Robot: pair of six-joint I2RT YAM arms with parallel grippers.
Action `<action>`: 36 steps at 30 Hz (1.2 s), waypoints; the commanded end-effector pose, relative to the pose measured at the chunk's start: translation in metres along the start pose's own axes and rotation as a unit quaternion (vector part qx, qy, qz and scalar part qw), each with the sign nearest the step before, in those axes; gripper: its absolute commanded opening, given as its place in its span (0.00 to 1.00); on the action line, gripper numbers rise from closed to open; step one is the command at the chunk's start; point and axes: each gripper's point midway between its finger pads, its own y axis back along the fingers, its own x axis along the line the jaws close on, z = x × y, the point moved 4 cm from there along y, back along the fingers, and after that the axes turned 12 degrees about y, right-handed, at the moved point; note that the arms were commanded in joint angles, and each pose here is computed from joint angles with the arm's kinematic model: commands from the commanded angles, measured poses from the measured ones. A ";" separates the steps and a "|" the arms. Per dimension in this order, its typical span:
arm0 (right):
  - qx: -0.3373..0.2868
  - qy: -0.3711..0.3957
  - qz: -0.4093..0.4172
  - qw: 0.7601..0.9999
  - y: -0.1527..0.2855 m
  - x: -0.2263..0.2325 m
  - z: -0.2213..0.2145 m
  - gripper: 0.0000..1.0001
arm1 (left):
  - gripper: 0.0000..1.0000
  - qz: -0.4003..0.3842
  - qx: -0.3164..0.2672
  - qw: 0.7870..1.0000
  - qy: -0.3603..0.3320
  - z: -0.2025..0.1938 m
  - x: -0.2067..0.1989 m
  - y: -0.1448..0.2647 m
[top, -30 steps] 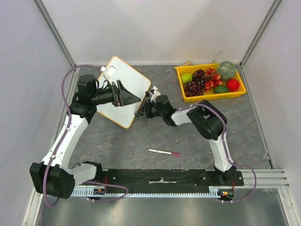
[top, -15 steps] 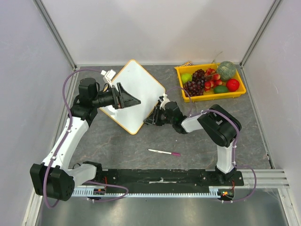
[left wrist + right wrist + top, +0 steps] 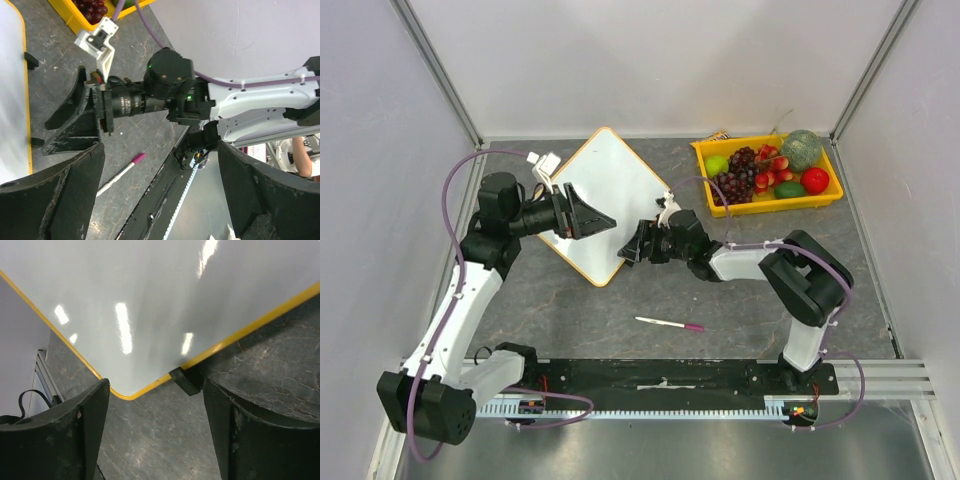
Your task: Write a sentence on the whiteboard
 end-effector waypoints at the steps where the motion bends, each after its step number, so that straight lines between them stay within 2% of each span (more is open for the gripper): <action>1: -0.035 0.042 0.007 0.998 0.019 0.024 0.036 0.83 | 0.99 0.001 -0.012 0.998 -0.057 0.000 -0.004 0.006; 6: -0.046 0.070 -0.018 0.996 0.051 0.024 0.047 0.98 | 0.99 -0.014 0.001 0.995 -0.098 -0.012 -0.008 0.001; 10: -0.073 0.091 -0.050 0.992 0.097 0.020 0.064 0.98 | 0.99 -0.017 0.019 0.994 -0.107 -0.028 -0.003 -0.010; 14: -0.117 0.121 -0.087 0.982 0.157 0.024 0.073 0.98 | 0.99 -0.008 0.066 0.991 -0.119 -0.057 0.004 -0.030; 19: -0.130 0.124 -0.131 0.975 0.209 0.020 0.062 0.98 | 0.99 0.031 0.110 0.980 -0.165 -0.095 0.022 -0.050; 23: -0.136 0.111 -0.150 0.973 0.237 0.019 0.051 0.98 | 0.97 0.064 0.142 0.963 -0.221 -0.127 0.036 -0.062; 28: -0.141 0.094 -0.153 0.974 0.252 0.020 0.043 0.98 | 0.90 0.111 0.183 0.932 -0.292 -0.166 0.052 -0.080; 32: -0.107 0.099 -0.156 0.977 0.242 0.013 0.033 0.98 | 0.88 0.144 0.217 0.901 -0.348 -0.197 0.064 -0.090; 36: -0.073 0.117 -0.144 0.980 0.231 0.007 0.029 0.98 | 0.88 0.155 0.240 0.887 -0.363 -0.219 0.071 -0.090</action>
